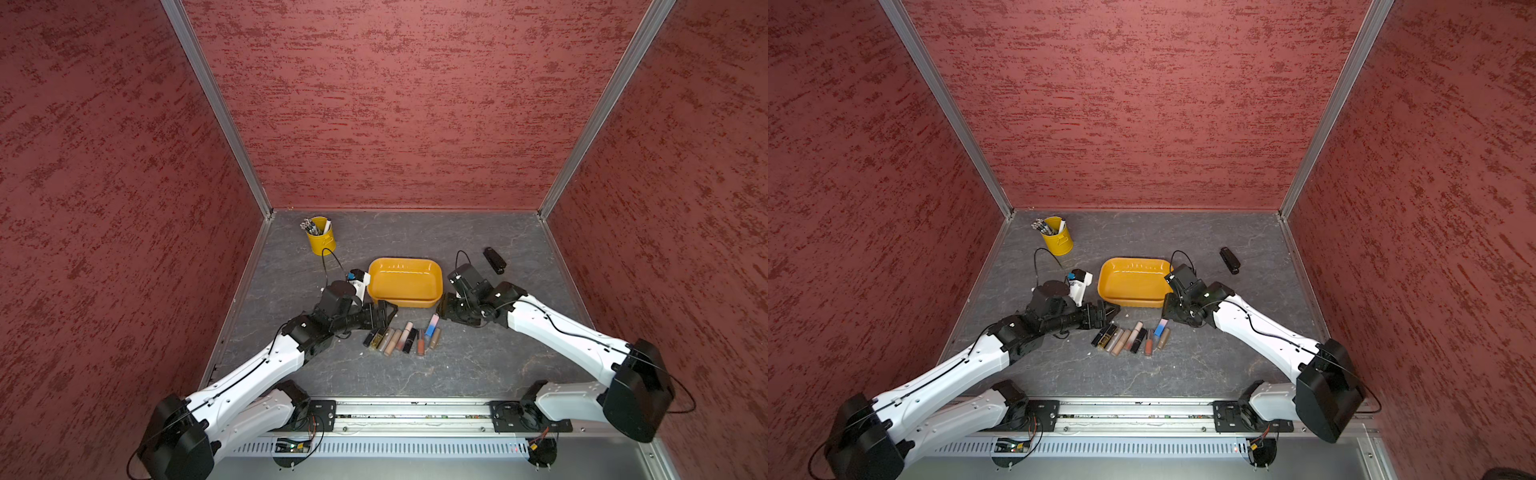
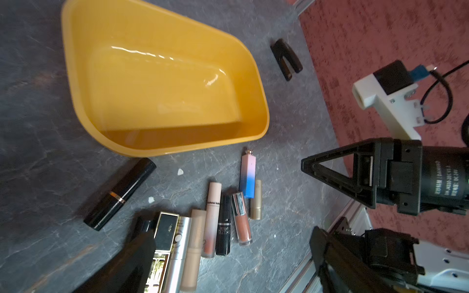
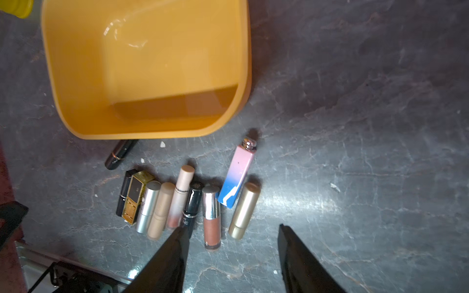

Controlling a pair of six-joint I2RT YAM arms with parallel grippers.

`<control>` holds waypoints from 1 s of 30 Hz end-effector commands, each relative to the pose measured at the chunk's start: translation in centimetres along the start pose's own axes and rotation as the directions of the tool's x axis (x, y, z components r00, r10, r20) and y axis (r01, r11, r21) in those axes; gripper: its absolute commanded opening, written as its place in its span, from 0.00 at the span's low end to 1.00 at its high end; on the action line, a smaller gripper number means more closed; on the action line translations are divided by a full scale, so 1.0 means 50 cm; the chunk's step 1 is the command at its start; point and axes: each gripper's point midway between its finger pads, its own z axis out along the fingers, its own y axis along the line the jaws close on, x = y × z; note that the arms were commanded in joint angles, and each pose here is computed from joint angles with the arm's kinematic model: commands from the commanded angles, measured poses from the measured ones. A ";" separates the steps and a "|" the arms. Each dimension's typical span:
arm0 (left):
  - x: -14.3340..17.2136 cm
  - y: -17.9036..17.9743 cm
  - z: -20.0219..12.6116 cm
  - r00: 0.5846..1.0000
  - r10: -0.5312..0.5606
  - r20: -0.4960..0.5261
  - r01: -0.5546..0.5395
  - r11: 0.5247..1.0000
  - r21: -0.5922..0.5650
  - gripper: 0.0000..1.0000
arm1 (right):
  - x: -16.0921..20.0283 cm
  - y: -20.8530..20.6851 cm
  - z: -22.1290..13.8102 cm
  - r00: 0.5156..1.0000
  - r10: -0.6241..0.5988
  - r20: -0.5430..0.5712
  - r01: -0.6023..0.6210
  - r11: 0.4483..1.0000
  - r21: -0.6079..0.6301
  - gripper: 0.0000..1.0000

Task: Put the lipstick into the storage box
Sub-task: Place the storage box at the center of the board, then pick up the lipstick at the center of the board.

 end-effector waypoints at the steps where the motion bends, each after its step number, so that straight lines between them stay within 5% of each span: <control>1: 0.010 -0.025 0.016 0.994 0.102 -0.027 -0.102 0.995 -0.021 1.00 | 0.036 -0.031 0.023 1.000 0.006 -0.026 -0.004 0.996 0.086 0.62; 14: 0.070 -0.061 0.051 0.955 0.286 -0.077 -0.290 0.956 -0.042 1.00 | 0.091 -0.029 0.110 0.996 -0.028 -0.088 0.043 0.984 0.175 0.62; 30: 0.069 -0.071 0.011 0.893 0.445 0.064 -0.445 0.896 -0.021 1.00 | 0.108 -0.016 0.154 0.992 -0.047 -0.114 0.071 0.975 0.213 0.61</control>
